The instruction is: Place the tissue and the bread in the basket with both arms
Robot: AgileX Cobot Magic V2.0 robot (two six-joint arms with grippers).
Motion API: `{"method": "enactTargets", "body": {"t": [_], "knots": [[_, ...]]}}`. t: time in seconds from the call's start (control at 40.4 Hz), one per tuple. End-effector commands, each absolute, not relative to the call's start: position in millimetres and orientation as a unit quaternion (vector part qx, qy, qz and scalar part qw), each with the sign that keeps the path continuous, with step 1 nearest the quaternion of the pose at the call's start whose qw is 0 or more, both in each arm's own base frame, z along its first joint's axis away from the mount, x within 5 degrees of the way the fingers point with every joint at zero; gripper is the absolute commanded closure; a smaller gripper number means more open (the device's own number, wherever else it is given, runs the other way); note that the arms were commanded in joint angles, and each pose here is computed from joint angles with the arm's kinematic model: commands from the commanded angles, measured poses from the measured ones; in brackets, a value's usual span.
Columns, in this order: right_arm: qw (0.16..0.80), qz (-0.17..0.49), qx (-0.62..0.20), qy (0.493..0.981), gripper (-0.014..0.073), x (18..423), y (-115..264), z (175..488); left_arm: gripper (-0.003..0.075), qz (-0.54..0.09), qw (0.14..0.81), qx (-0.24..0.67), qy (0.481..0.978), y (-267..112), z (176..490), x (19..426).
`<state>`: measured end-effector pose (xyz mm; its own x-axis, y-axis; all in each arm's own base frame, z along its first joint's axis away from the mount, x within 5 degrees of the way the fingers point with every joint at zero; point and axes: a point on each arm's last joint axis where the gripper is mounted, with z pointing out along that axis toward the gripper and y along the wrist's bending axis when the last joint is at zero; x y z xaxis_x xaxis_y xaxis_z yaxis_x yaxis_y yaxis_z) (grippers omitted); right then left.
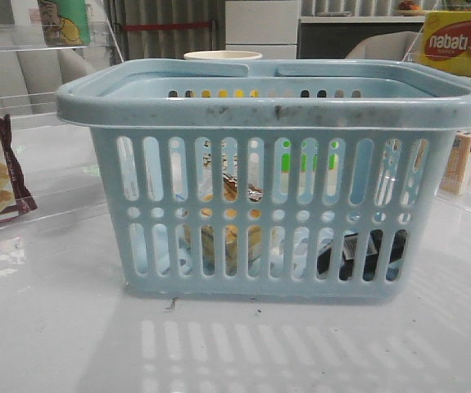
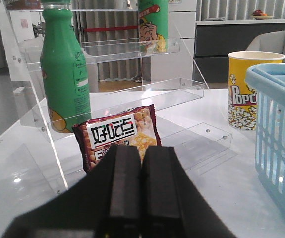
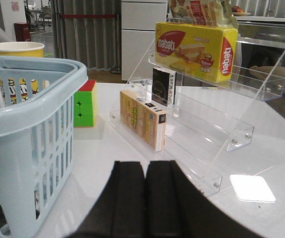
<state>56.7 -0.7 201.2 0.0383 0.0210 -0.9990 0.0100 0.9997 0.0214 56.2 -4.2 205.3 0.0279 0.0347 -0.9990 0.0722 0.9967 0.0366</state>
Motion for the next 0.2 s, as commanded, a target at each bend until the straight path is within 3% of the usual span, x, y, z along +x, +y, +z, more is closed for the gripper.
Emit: {"method": "enactTargets", "body": {"t": [0.0,0.173], "knots": [[0.755,0.001,0.008,0.656,0.0540,54.7,-0.5,209.5,0.0629,-0.019,0.751,0.030,0.659,-3.8,214.5,54.1],[0.755,0.001,0.008,0.656,0.0540,54.7,-0.5,209.5,0.0629,-0.019,0.751,0.030,0.659,-3.8,214.5,54.1]]}}
